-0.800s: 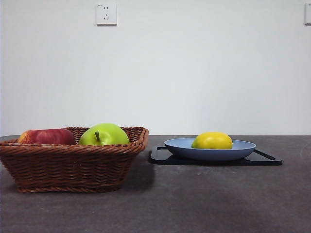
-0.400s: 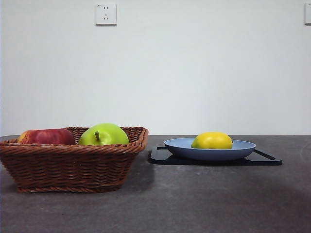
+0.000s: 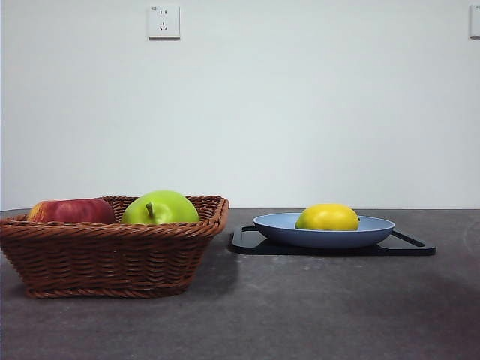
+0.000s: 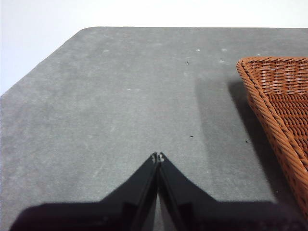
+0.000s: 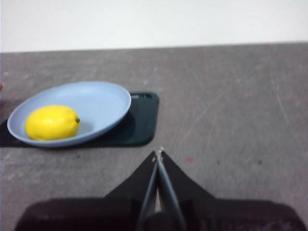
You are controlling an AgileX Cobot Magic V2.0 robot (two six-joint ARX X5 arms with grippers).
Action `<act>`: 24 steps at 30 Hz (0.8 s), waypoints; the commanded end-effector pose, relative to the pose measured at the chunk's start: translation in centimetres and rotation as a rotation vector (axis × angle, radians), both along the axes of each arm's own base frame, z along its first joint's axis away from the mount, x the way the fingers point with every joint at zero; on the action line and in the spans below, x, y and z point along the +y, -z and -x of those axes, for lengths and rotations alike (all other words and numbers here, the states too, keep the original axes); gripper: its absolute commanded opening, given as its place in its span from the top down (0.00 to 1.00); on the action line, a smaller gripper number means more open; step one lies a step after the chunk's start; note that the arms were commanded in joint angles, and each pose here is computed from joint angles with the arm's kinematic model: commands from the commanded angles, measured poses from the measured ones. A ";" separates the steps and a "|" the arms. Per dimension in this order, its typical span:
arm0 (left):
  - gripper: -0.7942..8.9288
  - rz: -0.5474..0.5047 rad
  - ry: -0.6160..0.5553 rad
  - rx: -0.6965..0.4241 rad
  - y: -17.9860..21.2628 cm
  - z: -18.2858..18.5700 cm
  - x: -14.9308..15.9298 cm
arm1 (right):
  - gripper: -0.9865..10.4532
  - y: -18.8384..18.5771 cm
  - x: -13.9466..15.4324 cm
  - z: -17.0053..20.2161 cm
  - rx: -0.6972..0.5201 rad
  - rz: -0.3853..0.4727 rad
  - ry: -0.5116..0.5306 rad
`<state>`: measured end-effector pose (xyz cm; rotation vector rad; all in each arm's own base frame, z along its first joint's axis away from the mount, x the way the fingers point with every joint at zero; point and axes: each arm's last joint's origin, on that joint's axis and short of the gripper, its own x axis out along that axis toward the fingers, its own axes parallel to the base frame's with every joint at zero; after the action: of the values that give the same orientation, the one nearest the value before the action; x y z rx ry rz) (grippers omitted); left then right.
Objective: Take the lemon from the basket,put the lemon in the plate,hand out the plate
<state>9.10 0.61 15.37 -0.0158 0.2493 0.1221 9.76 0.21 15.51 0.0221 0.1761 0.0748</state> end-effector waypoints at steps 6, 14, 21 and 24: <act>0.91 0.010 -0.004 0.000 0.3 -0.1 0.0 | 0.91 0.7 0.0 0.1 0.056 -0.078 0.024; 0.91 0.010 -0.004 0.000 0.3 -0.1 0.0 | 0.91 0.8 0.0 0.1 0.063 -0.078 0.024; 0.91 0.010 -0.004 0.000 0.3 -0.1 0.0 | 0.91 0.8 0.0 0.1 0.064 -0.079 0.024; 0.91 0.009 -0.003 0.000 0.3 -0.1 0.0 | 0.91 0.8 0.0 0.1 0.064 -0.078 0.024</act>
<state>9.11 0.61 15.35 -0.0158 0.2497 0.1221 9.68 0.20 14.97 0.0947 0.2278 0.0632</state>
